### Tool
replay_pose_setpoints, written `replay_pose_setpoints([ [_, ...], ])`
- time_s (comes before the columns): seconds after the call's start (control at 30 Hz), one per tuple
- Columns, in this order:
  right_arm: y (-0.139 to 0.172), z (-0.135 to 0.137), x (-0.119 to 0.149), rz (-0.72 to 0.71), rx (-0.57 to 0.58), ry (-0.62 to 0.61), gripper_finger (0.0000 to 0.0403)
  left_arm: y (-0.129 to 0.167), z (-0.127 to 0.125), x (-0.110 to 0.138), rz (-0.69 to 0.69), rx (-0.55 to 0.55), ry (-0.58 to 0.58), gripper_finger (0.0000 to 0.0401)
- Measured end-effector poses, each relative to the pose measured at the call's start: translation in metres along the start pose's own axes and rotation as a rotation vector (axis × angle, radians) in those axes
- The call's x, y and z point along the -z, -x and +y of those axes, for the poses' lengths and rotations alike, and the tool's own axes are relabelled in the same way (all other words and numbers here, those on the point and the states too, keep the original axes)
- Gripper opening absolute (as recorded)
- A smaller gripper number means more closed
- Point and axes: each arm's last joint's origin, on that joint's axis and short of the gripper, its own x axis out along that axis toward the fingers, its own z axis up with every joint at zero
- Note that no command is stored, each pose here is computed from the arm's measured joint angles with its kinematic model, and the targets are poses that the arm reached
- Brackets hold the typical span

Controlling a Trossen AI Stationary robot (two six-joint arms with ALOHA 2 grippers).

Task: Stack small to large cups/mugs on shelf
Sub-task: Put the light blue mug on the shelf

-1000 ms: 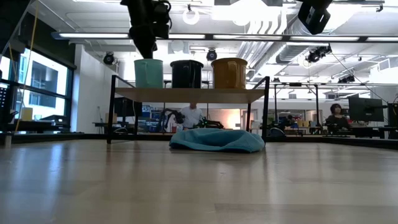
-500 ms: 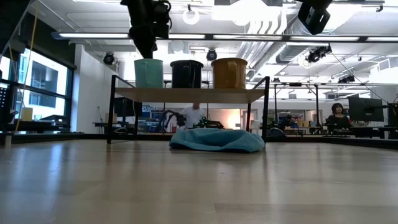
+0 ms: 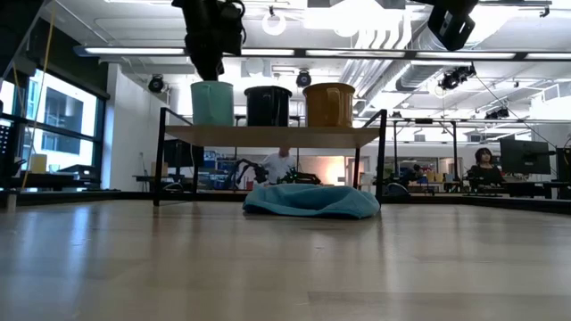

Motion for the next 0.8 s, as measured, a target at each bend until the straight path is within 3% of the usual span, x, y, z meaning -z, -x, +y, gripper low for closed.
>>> replay_pose_setpoints([
  [0.3, 0.0, 0.0, 0.0, 0.01, -0.015, -0.008, 0.0073, 0.022, 0.013, -0.009, -0.116, -0.002, 0.045, 0.0],
  [0.8, 0.004, 0.008, 0.007, 0.041, -0.038, -0.033, 0.0073, 0.018, 0.013, -0.006, -0.023, -0.026, 0.053, 0.0],
])
